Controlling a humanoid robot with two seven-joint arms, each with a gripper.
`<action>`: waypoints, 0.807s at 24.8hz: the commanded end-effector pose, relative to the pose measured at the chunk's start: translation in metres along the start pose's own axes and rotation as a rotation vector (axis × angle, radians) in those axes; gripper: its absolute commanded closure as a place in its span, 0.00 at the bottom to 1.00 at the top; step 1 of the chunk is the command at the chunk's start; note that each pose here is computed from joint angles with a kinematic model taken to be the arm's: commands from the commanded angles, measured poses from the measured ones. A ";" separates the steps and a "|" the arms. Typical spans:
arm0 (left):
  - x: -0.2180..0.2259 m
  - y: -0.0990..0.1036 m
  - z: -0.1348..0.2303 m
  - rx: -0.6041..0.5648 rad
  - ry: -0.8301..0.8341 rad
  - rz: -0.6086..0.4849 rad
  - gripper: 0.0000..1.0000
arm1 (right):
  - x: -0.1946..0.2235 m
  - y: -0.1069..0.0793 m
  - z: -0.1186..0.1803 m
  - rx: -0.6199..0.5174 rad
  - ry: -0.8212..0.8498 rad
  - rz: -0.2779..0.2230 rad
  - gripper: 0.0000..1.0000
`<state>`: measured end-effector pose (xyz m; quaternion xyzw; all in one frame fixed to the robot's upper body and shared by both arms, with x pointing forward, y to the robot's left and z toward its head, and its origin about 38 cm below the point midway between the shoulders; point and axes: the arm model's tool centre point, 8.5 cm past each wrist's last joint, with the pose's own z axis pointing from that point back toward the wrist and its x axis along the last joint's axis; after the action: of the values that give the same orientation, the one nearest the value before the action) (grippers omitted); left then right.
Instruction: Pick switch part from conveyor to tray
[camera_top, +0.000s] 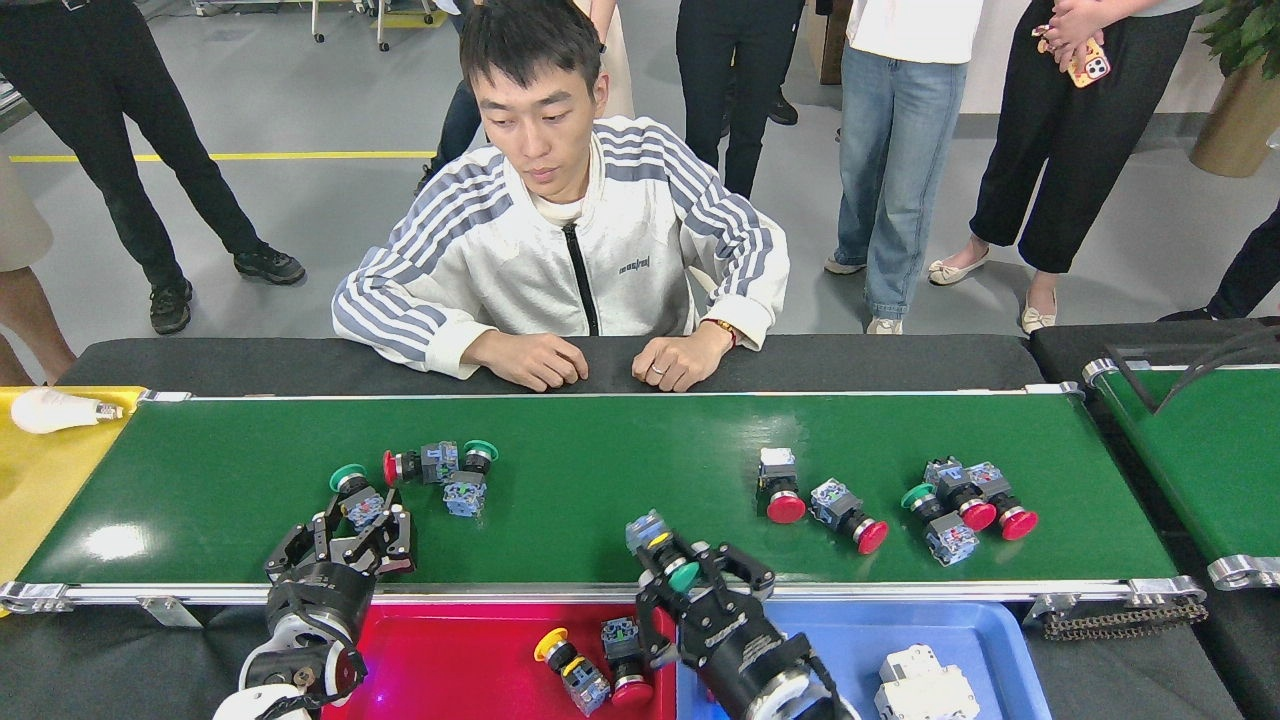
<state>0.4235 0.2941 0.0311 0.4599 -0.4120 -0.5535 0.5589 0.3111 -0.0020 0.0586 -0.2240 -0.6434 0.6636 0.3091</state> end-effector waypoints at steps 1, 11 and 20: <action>0.001 0.007 0.000 0.029 -0.037 -0.007 0.87 | 0.017 -0.005 -0.003 -0.019 -0.079 0.010 0.00; 0.042 -0.019 0.136 0.050 -0.676 -0.181 0.76 | -0.062 -0.003 0.059 -0.119 0.262 -0.108 0.00; 0.036 -0.024 0.144 0.034 -0.665 -0.176 0.00 | -0.127 0.021 0.153 -0.145 0.760 -0.124 0.01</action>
<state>0.2777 0.2500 0.0341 0.2907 -0.5348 -0.7161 0.3416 0.2863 -0.1931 0.0270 -0.4117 -0.5441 0.4848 0.5472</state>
